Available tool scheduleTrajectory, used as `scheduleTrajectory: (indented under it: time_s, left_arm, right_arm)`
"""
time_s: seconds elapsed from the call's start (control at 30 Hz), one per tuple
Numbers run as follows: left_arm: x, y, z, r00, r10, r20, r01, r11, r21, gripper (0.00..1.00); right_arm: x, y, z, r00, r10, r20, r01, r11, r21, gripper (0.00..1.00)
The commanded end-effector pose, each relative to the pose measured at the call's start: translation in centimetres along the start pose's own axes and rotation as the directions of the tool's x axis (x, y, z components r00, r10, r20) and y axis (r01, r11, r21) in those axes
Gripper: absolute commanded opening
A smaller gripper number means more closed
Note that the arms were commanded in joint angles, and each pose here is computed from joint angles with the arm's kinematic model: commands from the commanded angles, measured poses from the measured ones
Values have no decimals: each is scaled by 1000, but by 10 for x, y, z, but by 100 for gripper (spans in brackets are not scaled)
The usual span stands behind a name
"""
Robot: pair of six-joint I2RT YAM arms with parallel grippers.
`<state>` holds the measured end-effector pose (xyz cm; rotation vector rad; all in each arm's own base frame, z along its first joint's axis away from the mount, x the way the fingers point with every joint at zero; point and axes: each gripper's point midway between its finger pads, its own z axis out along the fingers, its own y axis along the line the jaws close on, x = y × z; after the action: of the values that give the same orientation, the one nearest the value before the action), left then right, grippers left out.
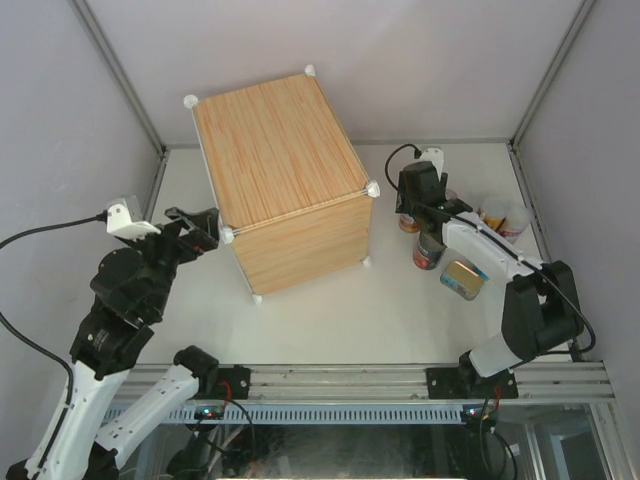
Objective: Place and organize the canned foods onto the counter
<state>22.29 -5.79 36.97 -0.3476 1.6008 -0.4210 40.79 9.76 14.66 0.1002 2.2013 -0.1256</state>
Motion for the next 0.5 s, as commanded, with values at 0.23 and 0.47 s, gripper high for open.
scheduleTrajectory:
  time_s: [0.23, 0.47]
  left_arm:
    - [-19, 0, -1, 997, -15, 70, 16, 1000, -12, 100]
    - [-25, -2, 1, 996, -25, 85, 26, 1000, -11, 100]
  right_arm:
    - [-107, -12, -81, 933, 99, 346, -95, 995, -27, 0]
    - [-143, -14, -140, 885, 91, 457, -81, 996, -42, 0]
